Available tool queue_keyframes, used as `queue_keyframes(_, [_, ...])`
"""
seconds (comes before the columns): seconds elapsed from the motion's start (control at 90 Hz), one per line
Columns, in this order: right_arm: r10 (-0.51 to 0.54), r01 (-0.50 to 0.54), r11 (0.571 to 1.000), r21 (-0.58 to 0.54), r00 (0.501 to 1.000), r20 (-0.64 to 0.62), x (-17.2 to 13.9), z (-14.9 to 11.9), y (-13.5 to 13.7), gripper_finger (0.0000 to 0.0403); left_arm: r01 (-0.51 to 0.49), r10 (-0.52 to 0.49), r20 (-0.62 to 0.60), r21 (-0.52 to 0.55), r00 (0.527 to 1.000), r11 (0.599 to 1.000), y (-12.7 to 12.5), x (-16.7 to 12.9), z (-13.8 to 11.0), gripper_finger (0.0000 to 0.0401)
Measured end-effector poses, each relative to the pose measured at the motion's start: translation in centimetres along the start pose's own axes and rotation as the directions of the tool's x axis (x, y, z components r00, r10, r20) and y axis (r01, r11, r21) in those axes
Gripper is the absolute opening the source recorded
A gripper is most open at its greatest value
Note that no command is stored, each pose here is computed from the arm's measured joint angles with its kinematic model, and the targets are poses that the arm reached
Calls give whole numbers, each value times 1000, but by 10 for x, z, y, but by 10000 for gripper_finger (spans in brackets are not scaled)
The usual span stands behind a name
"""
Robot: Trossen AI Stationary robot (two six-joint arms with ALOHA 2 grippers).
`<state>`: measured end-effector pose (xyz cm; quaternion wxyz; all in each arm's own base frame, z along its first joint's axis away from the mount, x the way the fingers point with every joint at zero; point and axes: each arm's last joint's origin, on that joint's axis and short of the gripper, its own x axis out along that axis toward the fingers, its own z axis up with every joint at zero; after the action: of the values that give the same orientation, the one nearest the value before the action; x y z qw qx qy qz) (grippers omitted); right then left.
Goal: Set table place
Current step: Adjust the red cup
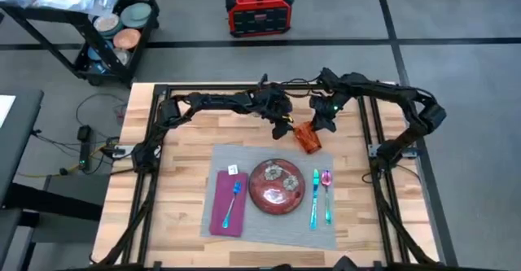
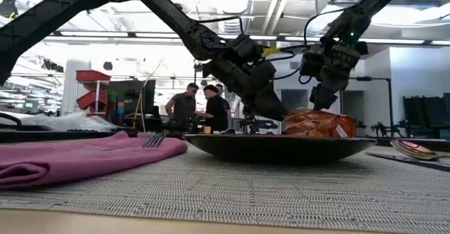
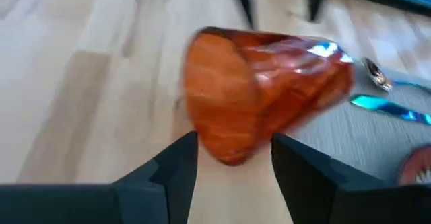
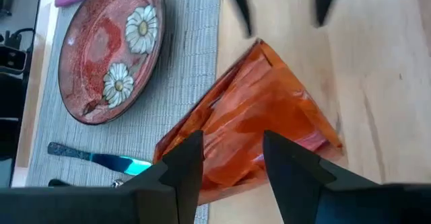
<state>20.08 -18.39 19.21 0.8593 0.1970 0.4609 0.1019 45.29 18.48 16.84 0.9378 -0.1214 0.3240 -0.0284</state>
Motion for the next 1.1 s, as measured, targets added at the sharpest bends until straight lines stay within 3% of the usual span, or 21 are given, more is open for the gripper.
queue_keyframes(0.178, [-7,7,1000,-15,1000,-11,2,1,2,141,205,-205,16,-7,979,979,-7,8,-3,168])
queue_keyframes(0.367, [-22,22,1000,-12,1000,-15,2,1,1,141,287,-288,35,17,957,958,-25,23,-5,168])
queue_keyframes(0.533, [-21,21,1000,16,1000,-16,2,1,1,141,199,-199,99,9,975,980,-36,32,2,141])
queue_keyframes(0.7, [-19,21,997,69,999,-25,1,1,2,139,140,-139,73,-14,988,990,-43,36,-1,21])
queue_keyframes(0.811, [-41,48,994,93,996,-81,-10,5,9,124,107,-100,70,-109,993,988,-42,37,-1,4])
queue_keyframes(0.889, [-65,68,997,46,996,-61,-29,16,21,109,55,-52,28,-149,998,987,-41,30,7,2])
queue_keyframes(1.1, [-198,199,979,-35,980,32,-100,37,76,86,-79,87,-98,86,991,993,-70,-1,60,1])
